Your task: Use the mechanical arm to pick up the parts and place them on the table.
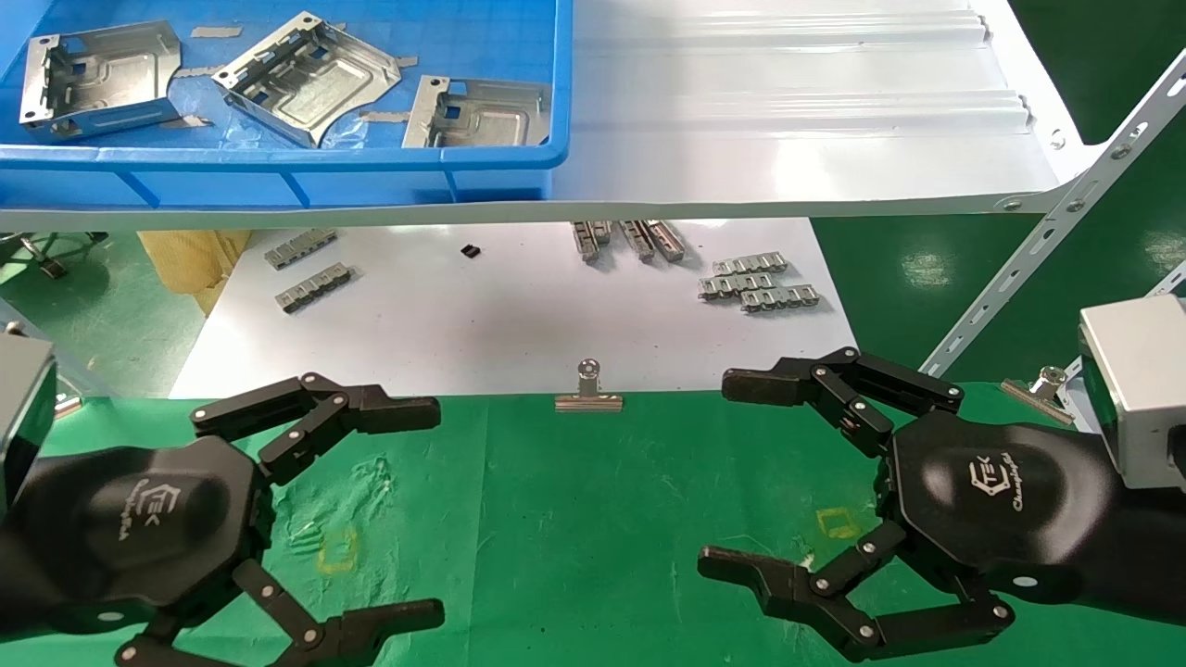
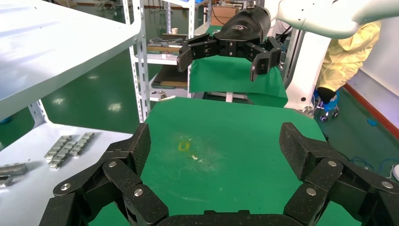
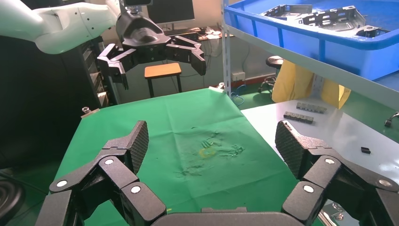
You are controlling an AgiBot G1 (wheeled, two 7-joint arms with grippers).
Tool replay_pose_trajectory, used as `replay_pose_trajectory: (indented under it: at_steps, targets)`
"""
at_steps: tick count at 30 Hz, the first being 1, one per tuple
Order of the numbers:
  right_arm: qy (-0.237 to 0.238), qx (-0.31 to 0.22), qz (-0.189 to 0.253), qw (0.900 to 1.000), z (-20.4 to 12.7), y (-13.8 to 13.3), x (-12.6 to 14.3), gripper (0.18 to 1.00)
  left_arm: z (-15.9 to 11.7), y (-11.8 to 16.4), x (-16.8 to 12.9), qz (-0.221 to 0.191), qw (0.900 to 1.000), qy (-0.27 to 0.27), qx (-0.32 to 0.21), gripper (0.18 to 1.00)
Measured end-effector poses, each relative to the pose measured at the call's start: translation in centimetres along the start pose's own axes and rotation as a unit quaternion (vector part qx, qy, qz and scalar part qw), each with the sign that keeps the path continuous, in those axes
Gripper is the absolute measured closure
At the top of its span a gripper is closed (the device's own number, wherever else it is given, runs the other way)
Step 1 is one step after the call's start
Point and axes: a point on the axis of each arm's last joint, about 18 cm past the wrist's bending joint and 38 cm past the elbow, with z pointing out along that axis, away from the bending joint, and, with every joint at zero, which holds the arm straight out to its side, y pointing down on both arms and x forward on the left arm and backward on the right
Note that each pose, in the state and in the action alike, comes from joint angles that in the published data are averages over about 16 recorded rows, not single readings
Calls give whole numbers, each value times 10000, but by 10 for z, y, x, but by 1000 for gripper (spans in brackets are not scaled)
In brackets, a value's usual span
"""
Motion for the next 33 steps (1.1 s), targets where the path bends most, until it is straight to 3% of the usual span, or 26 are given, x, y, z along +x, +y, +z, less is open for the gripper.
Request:
replay_pose_trajectory:
  at_steps: [33]
  targets:
    - [0, 0, 0, 10000, 0, 0, 0, 178, 0, 0, 0, 0, 10000, 0, 0, 183]
